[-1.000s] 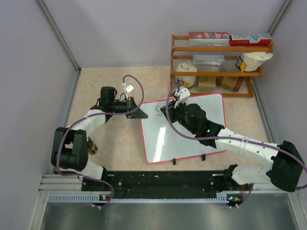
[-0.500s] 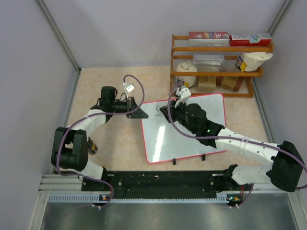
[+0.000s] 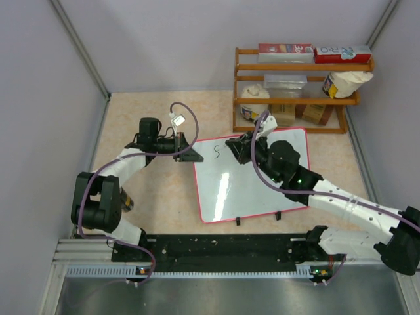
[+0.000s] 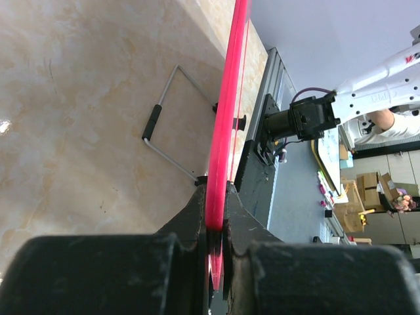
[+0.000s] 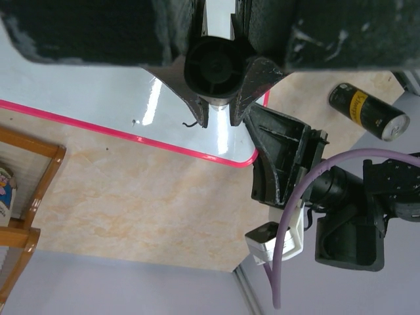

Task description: Write a sentence on the whiteboard

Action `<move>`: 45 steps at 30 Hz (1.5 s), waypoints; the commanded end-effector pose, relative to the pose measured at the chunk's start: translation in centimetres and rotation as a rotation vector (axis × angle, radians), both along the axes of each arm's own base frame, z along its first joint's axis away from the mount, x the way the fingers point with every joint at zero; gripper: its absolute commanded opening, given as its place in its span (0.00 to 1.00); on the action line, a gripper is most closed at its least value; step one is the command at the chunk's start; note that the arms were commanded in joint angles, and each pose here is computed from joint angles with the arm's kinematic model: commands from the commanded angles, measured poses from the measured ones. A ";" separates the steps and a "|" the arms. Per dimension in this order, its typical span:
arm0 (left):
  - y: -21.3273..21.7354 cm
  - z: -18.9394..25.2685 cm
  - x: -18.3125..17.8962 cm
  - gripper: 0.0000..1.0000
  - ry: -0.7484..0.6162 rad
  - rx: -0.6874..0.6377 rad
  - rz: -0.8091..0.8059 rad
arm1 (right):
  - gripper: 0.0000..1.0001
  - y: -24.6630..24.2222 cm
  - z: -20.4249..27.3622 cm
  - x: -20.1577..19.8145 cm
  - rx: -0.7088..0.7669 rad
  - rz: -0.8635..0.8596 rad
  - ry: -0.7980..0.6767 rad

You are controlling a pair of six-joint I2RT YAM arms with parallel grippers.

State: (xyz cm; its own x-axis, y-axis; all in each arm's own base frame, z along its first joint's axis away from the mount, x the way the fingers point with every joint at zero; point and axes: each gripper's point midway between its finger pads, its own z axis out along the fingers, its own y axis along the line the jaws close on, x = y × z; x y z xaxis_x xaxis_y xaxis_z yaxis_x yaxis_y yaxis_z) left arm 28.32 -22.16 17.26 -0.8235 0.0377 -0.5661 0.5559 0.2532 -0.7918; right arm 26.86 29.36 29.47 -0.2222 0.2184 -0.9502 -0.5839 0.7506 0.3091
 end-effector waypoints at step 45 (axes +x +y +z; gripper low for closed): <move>-0.5 -2.4 -0.2 0.00 -0.099 0.121 0.004 | 0.00 -1.8 -3.8 3.9 -0.106 -0.186 0.053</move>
